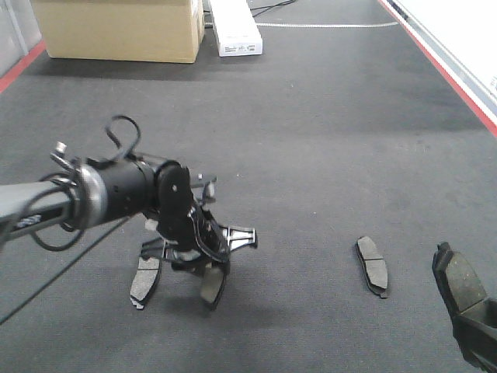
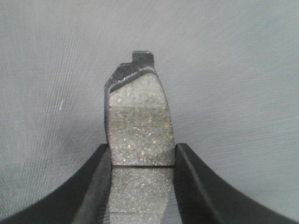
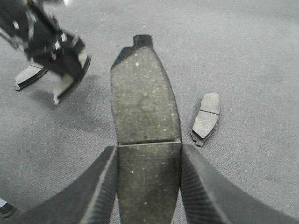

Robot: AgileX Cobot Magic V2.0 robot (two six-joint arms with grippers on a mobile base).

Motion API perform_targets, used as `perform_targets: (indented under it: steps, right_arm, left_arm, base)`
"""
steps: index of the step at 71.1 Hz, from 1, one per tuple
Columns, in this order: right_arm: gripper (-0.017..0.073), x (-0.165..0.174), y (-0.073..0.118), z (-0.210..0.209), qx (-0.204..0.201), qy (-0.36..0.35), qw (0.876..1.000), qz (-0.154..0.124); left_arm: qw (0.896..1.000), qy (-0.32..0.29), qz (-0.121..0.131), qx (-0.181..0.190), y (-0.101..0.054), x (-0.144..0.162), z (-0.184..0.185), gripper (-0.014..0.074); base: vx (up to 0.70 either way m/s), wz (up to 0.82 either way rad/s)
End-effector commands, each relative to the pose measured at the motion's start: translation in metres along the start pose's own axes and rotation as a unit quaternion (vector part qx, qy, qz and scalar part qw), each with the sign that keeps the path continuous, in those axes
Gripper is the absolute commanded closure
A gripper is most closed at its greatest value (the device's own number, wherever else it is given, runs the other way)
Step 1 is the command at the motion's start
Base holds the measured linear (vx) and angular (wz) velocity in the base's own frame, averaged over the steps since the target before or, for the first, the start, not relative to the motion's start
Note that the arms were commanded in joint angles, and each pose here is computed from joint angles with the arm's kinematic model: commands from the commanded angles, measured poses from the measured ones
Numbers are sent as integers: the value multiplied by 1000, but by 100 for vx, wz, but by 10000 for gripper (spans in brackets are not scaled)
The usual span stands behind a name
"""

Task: Move and align brake pads A on conveyor
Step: 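Extend the left gripper and lower its pad beside the nearer placed pad, then open the left gripper and withdraw it from the placed pad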

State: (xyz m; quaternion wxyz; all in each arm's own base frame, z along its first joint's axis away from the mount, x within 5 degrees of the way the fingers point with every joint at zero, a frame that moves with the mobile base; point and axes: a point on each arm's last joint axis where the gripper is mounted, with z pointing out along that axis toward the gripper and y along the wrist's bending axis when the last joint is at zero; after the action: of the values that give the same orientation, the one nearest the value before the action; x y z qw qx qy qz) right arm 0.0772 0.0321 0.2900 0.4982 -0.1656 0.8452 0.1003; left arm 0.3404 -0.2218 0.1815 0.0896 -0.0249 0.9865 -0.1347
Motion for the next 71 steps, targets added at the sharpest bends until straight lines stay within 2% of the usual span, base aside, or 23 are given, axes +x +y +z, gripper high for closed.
perform_targets:
  steps: [1,19,40,48,53,63,71]
  right_arm:
    - [517,-17,0,-5,1,-58,998,-5]
    - [517,-17,0,-5,1,-58,998,-5]
    - [517,-17,0,-5,1,-58,998,-5]
    - [517,-17,0,-5,1,-58,998,-5]
    - [517,-17,0,-5,1,-58,998,-5]
    - [517,-17,0,-5,1,-58,998,-5]
    - [517,-17,0,-5,1,-58,998,-5]
  left_arm:
    - [998,-44,-1,34,-12,-8,-23,349]
    - [996,-77,-1,51,-15,-14,-21,271]
    - [995,-85,4,54,-16,-15,-26,150]
    - [989,-128,60,42,-18,-16,-52,148]
    - [981,-166,100,30,-20,-13,-79,160]
    - [954,-241,178,5,-23,5,-138,232]
    - [936,-286,205,10,-13,30,-174,344]
  base:
    - [0,0]
    - [0,0]
    - [0,0]
    - [0,0]
    - [0,0]
    - [0,0]
    - [0,0]
